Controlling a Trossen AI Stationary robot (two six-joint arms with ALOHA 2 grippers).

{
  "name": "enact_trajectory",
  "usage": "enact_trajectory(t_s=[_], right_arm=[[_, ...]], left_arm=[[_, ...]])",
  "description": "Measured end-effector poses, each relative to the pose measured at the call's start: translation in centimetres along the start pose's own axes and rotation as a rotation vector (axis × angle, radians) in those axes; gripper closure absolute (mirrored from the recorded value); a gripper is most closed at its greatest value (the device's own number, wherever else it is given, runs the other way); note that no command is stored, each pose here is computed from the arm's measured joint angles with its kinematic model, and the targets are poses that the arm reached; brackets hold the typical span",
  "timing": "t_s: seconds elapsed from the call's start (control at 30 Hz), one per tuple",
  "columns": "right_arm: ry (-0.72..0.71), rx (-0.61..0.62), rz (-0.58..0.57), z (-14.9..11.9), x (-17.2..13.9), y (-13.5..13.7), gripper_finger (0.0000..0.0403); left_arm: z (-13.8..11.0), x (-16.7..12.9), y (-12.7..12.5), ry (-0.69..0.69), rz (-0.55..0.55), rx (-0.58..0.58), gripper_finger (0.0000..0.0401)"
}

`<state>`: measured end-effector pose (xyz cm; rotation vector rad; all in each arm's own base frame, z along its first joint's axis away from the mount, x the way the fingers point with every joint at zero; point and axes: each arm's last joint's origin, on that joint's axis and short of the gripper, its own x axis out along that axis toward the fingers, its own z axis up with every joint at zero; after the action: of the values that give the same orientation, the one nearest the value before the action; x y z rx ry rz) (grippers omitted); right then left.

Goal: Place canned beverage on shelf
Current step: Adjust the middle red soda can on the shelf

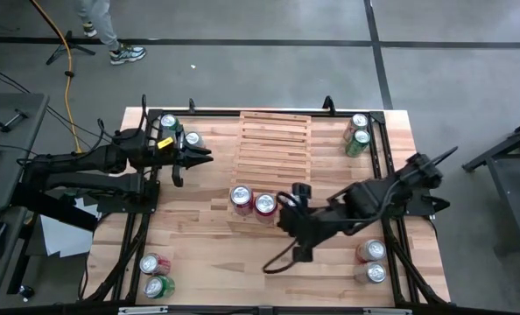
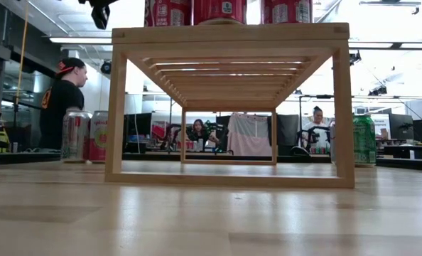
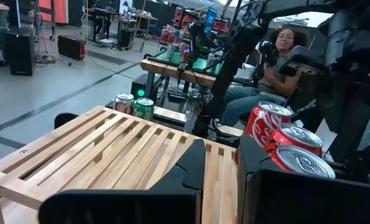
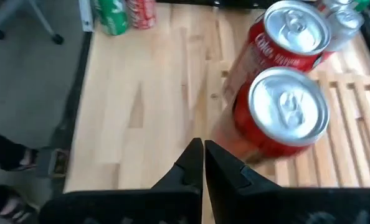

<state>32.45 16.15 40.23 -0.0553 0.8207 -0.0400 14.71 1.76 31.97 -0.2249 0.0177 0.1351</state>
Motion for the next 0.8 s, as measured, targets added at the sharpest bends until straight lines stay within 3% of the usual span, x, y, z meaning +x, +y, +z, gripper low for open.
enact_trajectory(t_s=[0.3, 0.8], right_arm=[[0.044, 0.031, 0.023, 1.4, 3.1, -0.5, 0.0403], [0.030, 0.074, -0.049, 1.7, 3.7, -1.6, 0.0403]], left_arm=[[-0.2, 0.0, 0.0, 0.018, 0.004, 0.011, 0.0401], [-0.4, 0.0, 0.1, 0.045, 0.005, 0.060, 0.0401]])
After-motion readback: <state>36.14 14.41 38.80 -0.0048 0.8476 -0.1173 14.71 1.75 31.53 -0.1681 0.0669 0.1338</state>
